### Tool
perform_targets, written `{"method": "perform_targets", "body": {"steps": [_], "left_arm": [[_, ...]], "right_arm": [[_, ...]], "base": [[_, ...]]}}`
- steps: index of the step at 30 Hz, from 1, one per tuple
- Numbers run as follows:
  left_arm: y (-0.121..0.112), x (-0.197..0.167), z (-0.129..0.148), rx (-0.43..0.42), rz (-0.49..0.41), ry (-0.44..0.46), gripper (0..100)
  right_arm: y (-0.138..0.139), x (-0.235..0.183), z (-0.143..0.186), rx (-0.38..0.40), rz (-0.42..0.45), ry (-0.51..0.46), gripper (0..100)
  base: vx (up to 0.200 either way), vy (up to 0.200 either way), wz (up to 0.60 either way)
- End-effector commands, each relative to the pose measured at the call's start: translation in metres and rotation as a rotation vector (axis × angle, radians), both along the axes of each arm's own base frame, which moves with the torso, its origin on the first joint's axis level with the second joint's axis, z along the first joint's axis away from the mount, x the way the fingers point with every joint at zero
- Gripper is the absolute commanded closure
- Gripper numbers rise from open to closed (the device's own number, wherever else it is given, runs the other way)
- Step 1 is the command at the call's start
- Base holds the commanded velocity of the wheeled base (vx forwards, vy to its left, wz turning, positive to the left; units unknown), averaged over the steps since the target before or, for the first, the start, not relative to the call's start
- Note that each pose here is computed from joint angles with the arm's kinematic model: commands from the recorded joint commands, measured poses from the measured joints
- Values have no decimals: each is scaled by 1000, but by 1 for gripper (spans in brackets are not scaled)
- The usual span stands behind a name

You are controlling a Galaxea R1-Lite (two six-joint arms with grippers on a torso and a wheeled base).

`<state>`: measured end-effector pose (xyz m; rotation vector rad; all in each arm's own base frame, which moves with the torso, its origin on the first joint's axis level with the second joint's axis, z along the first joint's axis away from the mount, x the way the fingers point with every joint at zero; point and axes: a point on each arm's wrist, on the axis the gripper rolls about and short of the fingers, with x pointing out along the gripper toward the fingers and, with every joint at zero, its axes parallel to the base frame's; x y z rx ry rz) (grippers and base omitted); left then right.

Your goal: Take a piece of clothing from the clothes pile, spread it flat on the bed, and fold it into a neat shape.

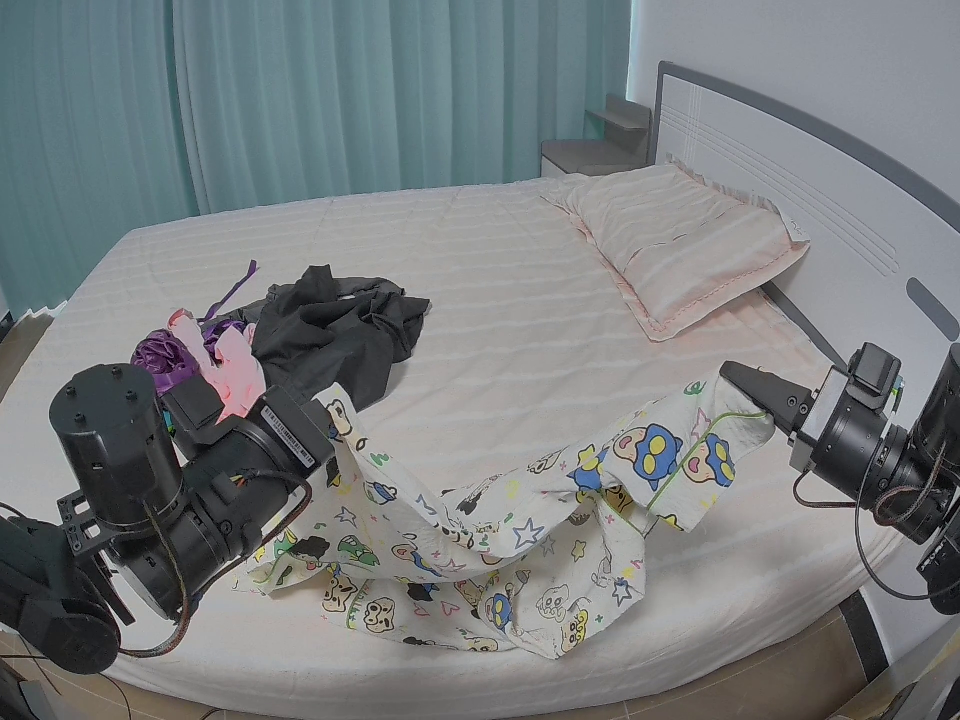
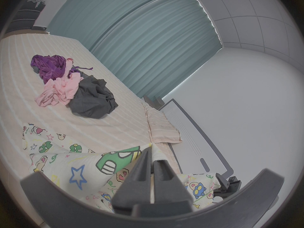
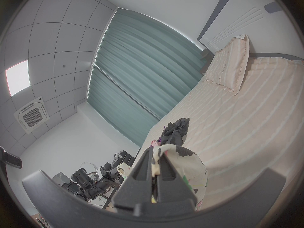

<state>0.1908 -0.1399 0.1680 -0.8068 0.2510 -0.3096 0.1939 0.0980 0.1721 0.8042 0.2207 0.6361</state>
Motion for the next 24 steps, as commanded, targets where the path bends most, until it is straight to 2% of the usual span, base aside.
{"method": "perform_targets", "body": {"steps": [1, 11, 19, 24], "left_arm": [[0, 0, 0, 0, 0, 0, 100], [0, -1, 1, 4, 0, -5, 100], [6, -12, 14, -28, -10, -50, 100], [8, -15, 17, -31, -8, -59, 100]], "right_arm": [[1, 1, -2, -4, 1, 8, 100], [1, -2, -2, -4, 10, 4, 100], [-3, -14, 0, 3, 48, -15, 100], [-8, -24, 14, 28, 62, -80, 100]], "base": [[0, -200, 0], [0, -20, 0], [-200, 0, 0], [-200, 0, 0]]}}
